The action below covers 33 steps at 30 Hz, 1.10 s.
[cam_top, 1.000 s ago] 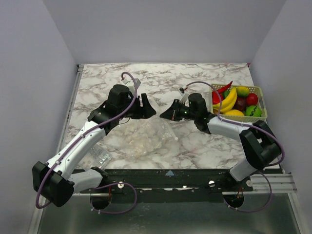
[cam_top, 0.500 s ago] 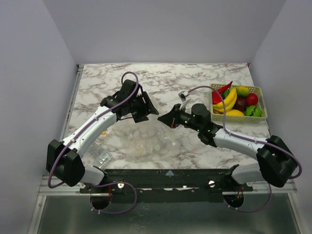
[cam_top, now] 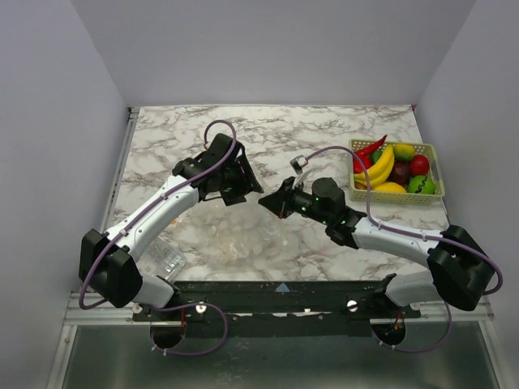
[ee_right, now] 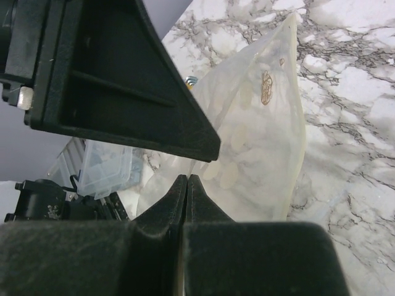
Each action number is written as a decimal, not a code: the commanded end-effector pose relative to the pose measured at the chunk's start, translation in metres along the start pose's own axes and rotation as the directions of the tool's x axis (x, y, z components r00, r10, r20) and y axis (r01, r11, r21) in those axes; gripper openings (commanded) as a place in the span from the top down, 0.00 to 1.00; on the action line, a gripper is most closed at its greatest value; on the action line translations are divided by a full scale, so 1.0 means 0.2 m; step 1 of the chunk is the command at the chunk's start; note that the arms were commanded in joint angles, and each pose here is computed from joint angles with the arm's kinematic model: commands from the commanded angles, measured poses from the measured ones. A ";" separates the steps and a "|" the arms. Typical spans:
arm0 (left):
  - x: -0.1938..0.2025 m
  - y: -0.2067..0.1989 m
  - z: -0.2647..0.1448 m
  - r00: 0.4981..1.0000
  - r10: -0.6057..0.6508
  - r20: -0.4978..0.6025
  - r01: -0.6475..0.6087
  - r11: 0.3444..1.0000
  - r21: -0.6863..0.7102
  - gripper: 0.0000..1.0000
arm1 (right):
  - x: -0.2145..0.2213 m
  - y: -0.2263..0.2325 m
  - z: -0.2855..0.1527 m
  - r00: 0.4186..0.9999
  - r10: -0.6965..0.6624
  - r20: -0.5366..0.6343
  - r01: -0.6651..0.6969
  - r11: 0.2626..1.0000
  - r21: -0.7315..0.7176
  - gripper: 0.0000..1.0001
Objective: Place the food in the zip-top bag and seal the zipper
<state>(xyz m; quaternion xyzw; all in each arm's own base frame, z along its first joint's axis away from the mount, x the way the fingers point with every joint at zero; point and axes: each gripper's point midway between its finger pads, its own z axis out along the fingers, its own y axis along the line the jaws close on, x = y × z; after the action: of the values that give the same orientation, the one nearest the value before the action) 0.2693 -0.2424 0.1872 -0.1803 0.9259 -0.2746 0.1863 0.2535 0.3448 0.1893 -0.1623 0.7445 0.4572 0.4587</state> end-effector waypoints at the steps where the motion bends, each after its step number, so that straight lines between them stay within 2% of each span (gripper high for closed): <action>1: -0.04 0.01 0.01 0.996 0.071 0.051 -0.067 0.995 -0.068 0.40 | -0.04 0.02 0.02 0.998 -0.049 0.027 0.049 0.999 0.024 1.00; 5: -0.05 0.00 0.00 0.993 0.096 0.071 -0.091 0.994 -0.067 0.41 | -0.03 0.03 0.02 0.998 -0.060 0.032 0.059 0.998 0.035 0.99; 9: -0.05 0.02 0.01 0.988 0.124 0.091 -0.116 0.989 -0.090 0.49 | -0.05 0.04 0.02 0.998 -0.054 0.042 0.052 0.997 0.050 1.00; 13: -0.04 0.02 0.03 0.986 0.145 0.086 -0.139 0.988 -0.075 0.65 | -0.06 0.04 0.03 0.998 -0.045 0.039 0.043 0.996 0.073 1.00; 16: -0.03 0.01 0.04 0.982 0.171 0.078 -0.167 0.984 -0.058 0.86 | -0.06 0.04 0.03 0.999 -0.032 0.036 0.029 0.996 0.080 0.99; 18: -0.04 0.00 0.04 0.977 0.196 0.087 -0.192 0.980 -0.047 0.93 | -0.06 0.03 0.03 0.999 -0.019 0.033 0.016 0.996 0.090 0.99; 20: -0.04 -0.02 0.03 0.966 0.244 0.086 -0.243 0.970 -0.021 1.00 | -0.06 0.03 0.03 1.000 -0.003 0.022 0.001 0.994 0.109 0.95; 22: -0.07 -0.03 0.01 0.948 0.299 0.108 -0.298 0.954 -0.023 1.00 | -0.06 -0.02 0.03 1.000 0.028 -0.006 -0.026 0.982 0.186 0.69; 23: -0.08 -0.03 -0.01 0.934 0.336 0.119 -0.336 0.942 -0.018 1.00 | -0.04 -0.08 0.01 0.998 0.053 -0.031 -0.043 0.962 0.269 0.61; 25: -0.09 -0.06 -0.04 0.908 0.397 0.132 -0.402 0.916 0.008 1.00 | -0.04 -0.12 -0.04 0.992 0.104 -0.069 -0.071 0.927 0.368 0.49; 28: -0.05 -0.12 -0.07 0.854 0.497 0.153 -0.515 0.850 0.115 1.00 | 0.00 -0.15 -0.13 0.981 0.149 -0.125 -0.077 0.888 0.453 0.37; 30: -0.01 -0.16 -0.10 0.808 0.568 0.158 -0.589 0.788 0.182 1.00 | -0.02 -0.19 -0.19 0.979 0.171 -0.110 -0.092 0.854 0.513 0.28; 33: 0.02 -0.18 -0.12 0.786 0.600 0.152 -0.618 0.755 0.218 1.00 | -0.05 -0.22 -0.27 0.981 0.183 -0.062 -0.121 0.831 0.544 0.15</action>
<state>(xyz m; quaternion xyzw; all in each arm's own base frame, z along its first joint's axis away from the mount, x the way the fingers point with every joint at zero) 0.2720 -0.2484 0.2066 0.0520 0.9155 -0.2669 0.2966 0.2659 0.3177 0.1960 -0.0480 0.8478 0.3218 0.4187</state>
